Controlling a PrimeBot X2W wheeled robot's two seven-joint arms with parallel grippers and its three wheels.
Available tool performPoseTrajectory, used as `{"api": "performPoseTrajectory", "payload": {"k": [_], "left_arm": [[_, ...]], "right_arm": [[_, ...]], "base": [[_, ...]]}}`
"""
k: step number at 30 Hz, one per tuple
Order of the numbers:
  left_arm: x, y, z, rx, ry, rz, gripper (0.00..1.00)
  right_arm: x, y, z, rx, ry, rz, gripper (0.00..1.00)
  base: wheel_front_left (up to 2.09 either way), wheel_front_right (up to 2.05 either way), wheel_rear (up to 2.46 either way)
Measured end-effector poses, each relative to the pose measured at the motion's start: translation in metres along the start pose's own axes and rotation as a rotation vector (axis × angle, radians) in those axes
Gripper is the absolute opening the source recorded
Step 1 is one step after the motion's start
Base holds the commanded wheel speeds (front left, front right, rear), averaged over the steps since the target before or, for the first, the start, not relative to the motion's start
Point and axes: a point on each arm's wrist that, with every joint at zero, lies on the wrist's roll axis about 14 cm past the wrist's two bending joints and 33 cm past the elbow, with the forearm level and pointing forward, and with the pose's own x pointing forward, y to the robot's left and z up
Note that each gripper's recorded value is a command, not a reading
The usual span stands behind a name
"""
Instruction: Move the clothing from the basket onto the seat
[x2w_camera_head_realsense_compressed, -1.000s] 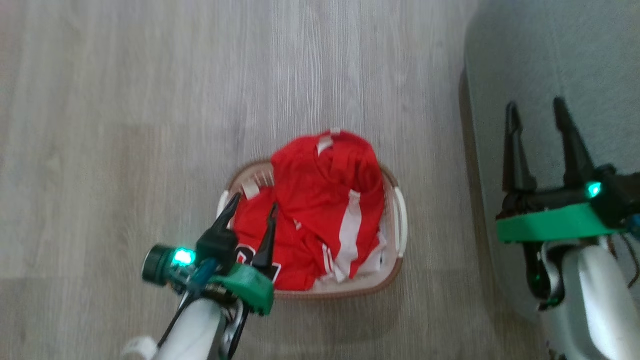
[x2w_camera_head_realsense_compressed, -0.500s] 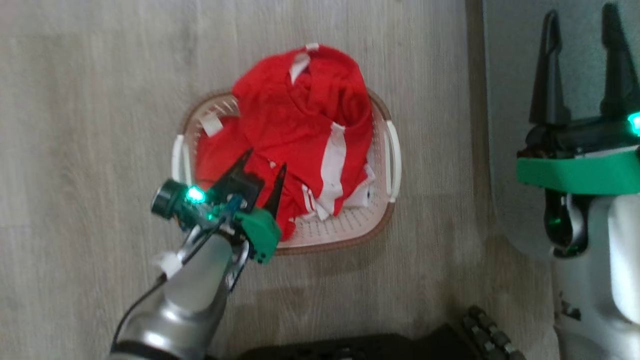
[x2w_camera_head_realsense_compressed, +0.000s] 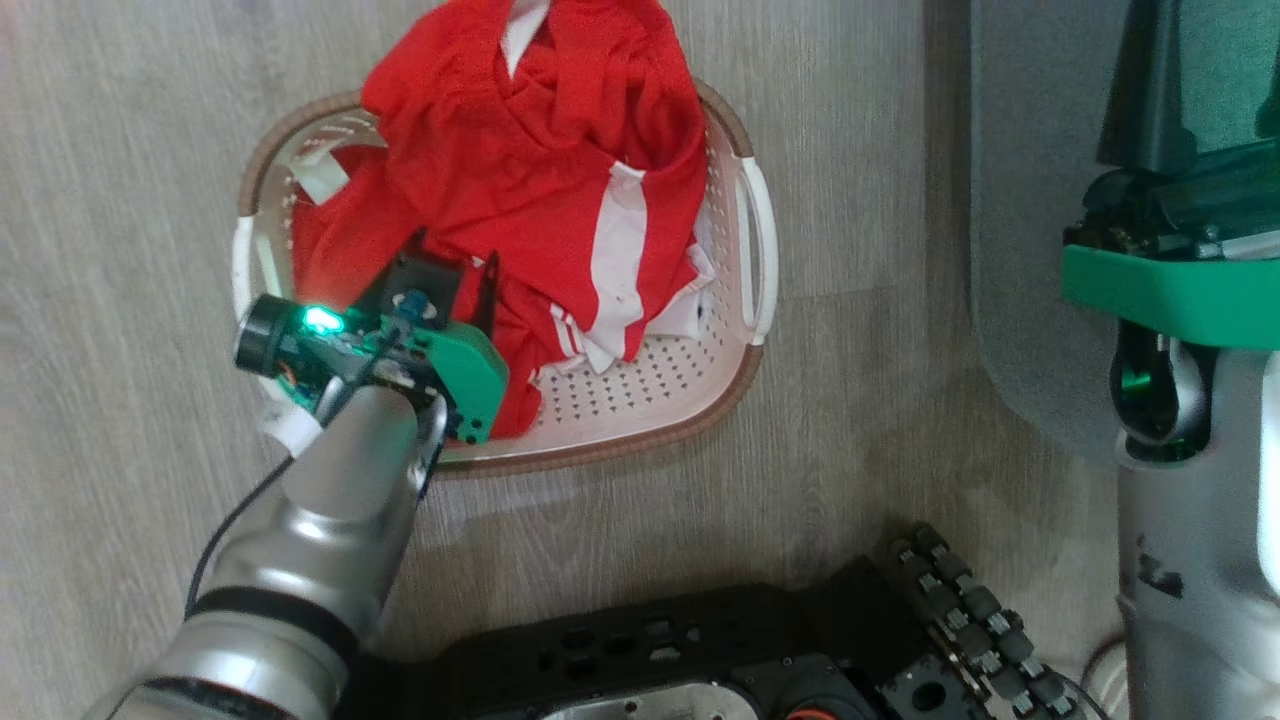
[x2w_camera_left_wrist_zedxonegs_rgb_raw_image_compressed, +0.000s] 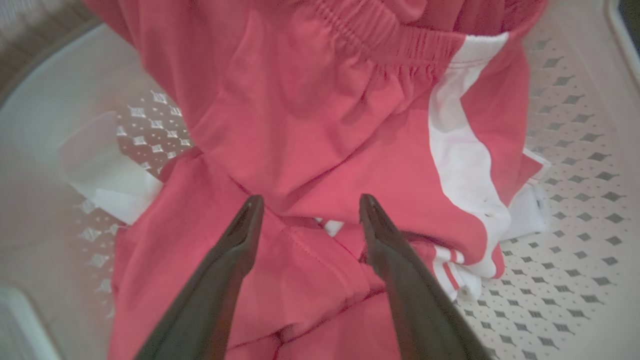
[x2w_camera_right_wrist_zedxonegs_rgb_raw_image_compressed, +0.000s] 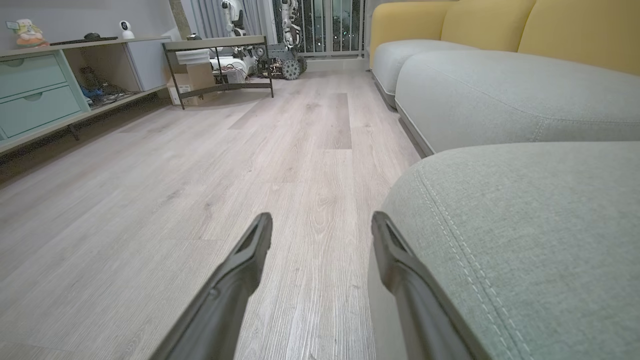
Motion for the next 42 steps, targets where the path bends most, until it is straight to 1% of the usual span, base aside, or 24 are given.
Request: {"api": "performPoseTrajectory", "payload": {"k": [7,13,14,16,17,18,19,20,21,22,27,32,38,42], "left_arm": [[0.02,0.009,-0.001,-0.028,0.012,0.026,1.0],[0.029,0.021,-0.01,-0.034,0.056,0.075,1.0],[0.029,0.023,-0.014,-0.03,0.073,0.086,0.93],[0.03,0.024,-0.019,-0.03,0.095,0.089,0.88],[0.03,0.025,-0.02,-0.032,0.099,0.092,0.81],[0.031,0.025,-0.02,-0.036,0.101,0.094,0.67],[0.032,0.025,-0.019,-0.038,0.1,0.094,0.47],[0.032,0.025,-0.018,-0.043,0.099,0.095,0.39],[0.033,0.025,-0.018,-0.045,0.097,0.095,0.29],[0.033,0.025,-0.017,-0.046,0.096,0.094,0.0],[0.032,0.024,-0.008,-0.041,0.073,0.088,0.0],[0.025,0.018,0.023,-0.037,-0.021,0.064,0.0],[-0.004,0.005,0.049,-0.056,-0.116,0.038,0.0],[-0.029,0.003,0.078,-0.054,-0.207,0.037,0.0]], "right_arm": [[-0.001,-0.004,-0.014,0.003,0.025,-0.007,1.0],[0.002,-0.006,-0.015,0.012,0.019,-0.007,1.0],[0.002,-0.006,-0.015,0.011,0.02,-0.008,1.0],[0.002,-0.007,-0.016,0.009,0.023,-0.009,1.0],[0.001,-0.007,-0.016,0.01,0.024,-0.009,1.0],[0.001,-0.007,-0.016,0.014,0.024,-0.009,1.0],[0.001,-0.007,-0.016,0.016,0.024,-0.01,1.0],[0.001,-0.007,-0.017,0.016,0.025,-0.011,1.0],[0.001,-0.008,-0.017,0.016,0.025,-0.011,1.0],[0.001,-0.008,-0.016,0.015,0.025,-0.011,1.0],[0.001,-0.008,-0.011,0.015,0.018,-0.014,1.0],[0.001,-0.007,-0.001,0.023,0.002,-0.015,1.0],[-0.002,-0.001,0.023,0.038,-0.03,-0.007,1.0],[-0.009,0.004,0.04,0.043,-0.045,0.0,1.0]], "base": [[0.0,0.0,0.0],[0.0,0.0,0.0],[0.0,0.0,0.0],[0.0,0.0,0.0],[0.0,0.0,0.0],[0.0,0.0,0.0],[0.0,0.0,0.0],[0.0,0.0,0.0],[0.0,0.0,0.0],[0.0,0.0,0.0],[0.0,0.0,0.0],[0.0,0.0,0.0],[0.0,0.0,0.0],[0.0,0.0,0.0]]}}
